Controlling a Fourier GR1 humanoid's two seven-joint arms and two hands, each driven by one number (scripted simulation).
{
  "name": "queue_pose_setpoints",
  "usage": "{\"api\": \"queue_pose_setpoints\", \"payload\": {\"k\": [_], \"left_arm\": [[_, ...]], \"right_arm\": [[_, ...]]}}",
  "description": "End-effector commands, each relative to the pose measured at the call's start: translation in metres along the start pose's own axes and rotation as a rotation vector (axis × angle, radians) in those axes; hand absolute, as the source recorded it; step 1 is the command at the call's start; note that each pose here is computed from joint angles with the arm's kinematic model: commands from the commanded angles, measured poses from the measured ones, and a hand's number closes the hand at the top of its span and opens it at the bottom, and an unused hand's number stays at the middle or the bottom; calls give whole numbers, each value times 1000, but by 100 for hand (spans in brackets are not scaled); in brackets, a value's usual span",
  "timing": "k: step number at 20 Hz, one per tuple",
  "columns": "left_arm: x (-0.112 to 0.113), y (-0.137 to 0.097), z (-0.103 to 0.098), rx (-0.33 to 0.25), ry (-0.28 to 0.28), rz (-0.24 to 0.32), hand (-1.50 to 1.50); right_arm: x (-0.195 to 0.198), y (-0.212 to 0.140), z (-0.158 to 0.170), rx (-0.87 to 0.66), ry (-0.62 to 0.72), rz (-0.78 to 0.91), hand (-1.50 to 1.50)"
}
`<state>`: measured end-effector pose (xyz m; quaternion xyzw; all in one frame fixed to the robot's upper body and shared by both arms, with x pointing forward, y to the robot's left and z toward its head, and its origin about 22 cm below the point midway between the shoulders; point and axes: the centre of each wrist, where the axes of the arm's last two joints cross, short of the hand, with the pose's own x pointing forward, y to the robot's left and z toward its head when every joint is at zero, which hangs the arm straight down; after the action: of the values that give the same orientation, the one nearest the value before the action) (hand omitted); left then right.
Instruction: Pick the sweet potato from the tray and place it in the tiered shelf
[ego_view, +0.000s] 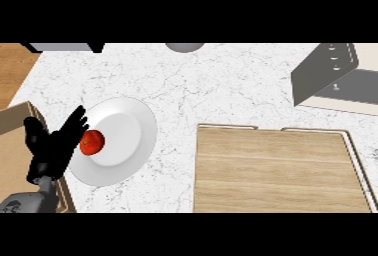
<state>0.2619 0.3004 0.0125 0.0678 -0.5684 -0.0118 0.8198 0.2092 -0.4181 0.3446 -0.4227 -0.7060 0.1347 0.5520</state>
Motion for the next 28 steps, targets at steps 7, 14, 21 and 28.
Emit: {"api": "queue_pose_setpoints", "payload": {"k": [7,14,21,28], "left_arm": [[-26,-7,-2,-47,96,76,0],[-18,-14,-11,-45,73,73,0],[-27,-32,-6,-58,77,63,0],[-34,-27,-6,-38,99,66,0]], "right_arm": [[-34,-19,-47,73,20,55,150],[-54,13,-71,75,1,105,150],[-68,35,-93,41,-6,128,150],[-67,37,-112,43,-53,104,150]]}}
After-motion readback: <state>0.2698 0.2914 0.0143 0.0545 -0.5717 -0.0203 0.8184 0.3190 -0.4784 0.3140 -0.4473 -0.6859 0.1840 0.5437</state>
